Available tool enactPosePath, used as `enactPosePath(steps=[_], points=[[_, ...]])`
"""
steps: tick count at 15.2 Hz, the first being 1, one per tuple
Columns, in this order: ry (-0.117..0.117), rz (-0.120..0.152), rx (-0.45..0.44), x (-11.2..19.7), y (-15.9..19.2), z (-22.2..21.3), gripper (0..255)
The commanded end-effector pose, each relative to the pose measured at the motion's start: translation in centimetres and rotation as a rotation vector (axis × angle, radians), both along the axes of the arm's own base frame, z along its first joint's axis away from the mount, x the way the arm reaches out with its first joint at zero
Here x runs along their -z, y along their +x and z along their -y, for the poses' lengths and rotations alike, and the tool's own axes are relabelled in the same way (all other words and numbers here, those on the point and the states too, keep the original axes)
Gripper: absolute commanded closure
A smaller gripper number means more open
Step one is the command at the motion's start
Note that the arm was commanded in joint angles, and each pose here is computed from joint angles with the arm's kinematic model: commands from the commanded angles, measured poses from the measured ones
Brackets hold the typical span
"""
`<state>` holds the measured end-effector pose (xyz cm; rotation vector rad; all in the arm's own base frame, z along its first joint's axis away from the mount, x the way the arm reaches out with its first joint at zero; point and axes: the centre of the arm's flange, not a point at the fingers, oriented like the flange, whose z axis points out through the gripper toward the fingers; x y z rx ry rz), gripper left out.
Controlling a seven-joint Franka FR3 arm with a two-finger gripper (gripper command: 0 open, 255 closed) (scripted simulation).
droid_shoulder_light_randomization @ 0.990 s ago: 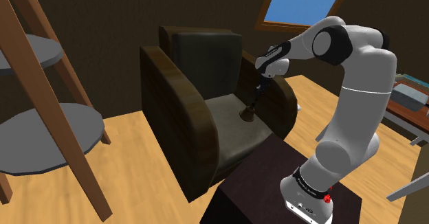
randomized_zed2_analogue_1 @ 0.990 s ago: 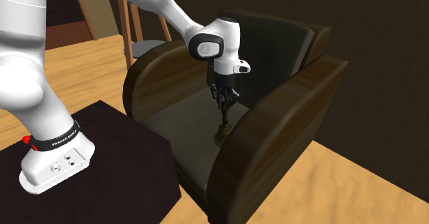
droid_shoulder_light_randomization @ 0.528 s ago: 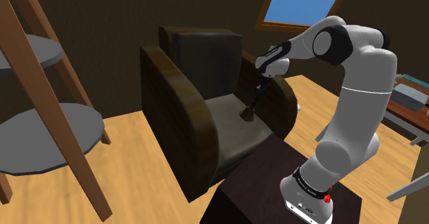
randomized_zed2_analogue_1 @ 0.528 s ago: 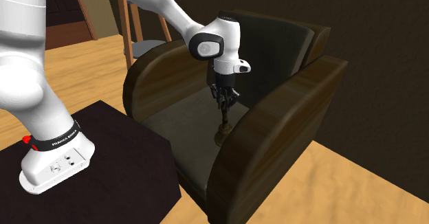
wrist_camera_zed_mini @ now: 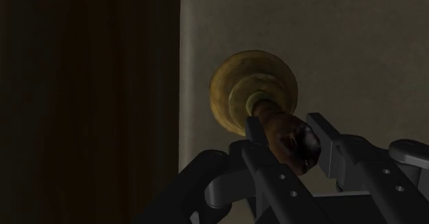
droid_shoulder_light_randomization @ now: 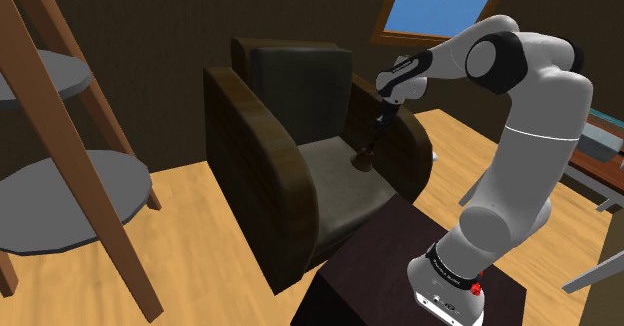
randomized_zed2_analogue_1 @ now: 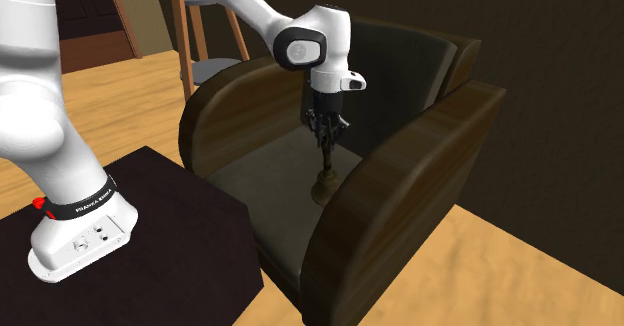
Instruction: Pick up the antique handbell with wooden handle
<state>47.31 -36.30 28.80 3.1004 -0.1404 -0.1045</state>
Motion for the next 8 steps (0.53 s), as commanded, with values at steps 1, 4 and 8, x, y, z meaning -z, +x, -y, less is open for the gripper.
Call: enactPosePath(steps=[1,4,8], points=[[0.0,0.0,0.0,-1.0,0.0,0.1,255],[0.0,0.0,0.0,-2.6,0.0,0.1,255],[0.0,0.0,0.0,-3.8,0.0,0.1,255]])
